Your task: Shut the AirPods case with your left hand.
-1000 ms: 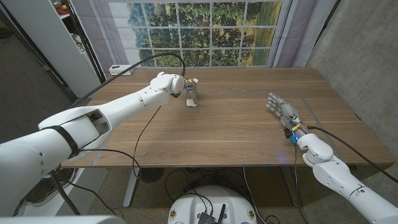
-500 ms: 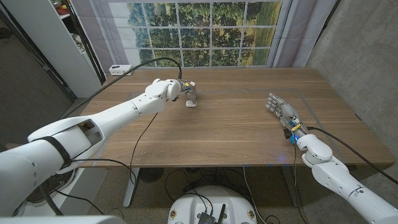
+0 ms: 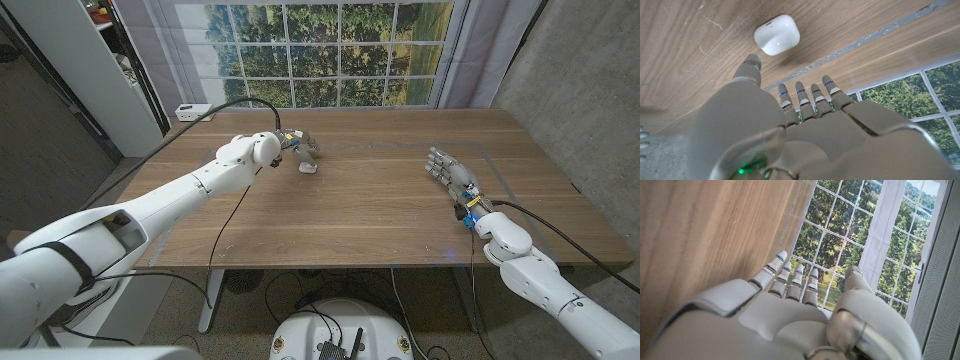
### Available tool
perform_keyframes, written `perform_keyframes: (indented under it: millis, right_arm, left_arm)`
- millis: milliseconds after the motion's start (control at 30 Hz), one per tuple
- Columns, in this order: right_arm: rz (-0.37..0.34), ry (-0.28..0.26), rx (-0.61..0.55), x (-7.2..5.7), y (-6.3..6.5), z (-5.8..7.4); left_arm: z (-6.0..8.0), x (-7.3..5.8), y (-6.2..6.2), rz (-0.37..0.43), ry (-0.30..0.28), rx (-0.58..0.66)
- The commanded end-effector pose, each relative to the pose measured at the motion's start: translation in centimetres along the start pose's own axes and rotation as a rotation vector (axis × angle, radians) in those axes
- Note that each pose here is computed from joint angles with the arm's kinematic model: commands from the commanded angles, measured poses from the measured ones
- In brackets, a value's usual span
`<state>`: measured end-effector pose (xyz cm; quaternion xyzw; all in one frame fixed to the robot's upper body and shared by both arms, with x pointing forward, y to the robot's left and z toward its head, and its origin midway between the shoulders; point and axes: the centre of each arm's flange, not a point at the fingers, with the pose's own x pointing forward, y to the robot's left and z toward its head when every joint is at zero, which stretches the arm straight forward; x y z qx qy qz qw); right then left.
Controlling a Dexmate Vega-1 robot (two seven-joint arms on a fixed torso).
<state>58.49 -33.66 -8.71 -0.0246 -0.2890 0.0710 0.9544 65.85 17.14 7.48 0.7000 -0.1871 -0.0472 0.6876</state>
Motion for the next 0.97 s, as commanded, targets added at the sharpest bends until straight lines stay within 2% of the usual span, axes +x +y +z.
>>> perform_keyframes:
  millis: [33, 433, 667, 900, 967]
  right_arm:
    - [0.001, -0.003, -0.021, 1.3, 0.3, 1.3]
    - [0.017, -0.027, -0.035, 4.0, 0.2, 2.5]
    - [0.016, -0.053, -0.047, 5.5, -0.1, 3.6]
    - [0.014, -0.064, -0.052, 6.7, -0.4, 4.3]
    - [0.015, -0.064, -0.053, 6.9, -0.4, 4.4]
  left_arm:
    - [-1.8, -3.6, 0.5, 0.111, -0.054, -0.212]
    - [-5.2, -6.7, -0.6, 0.252, -0.145, -0.566]
    - [-6.3, -7.5, -1.7, 0.328, -0.201, -0.761]
    - [-7.3, -7.6, -3.1, 0.401, -0.251, -0.995]
    - [-7.4, -7.6, -3.3, 0.407, -0.263, -1.020]
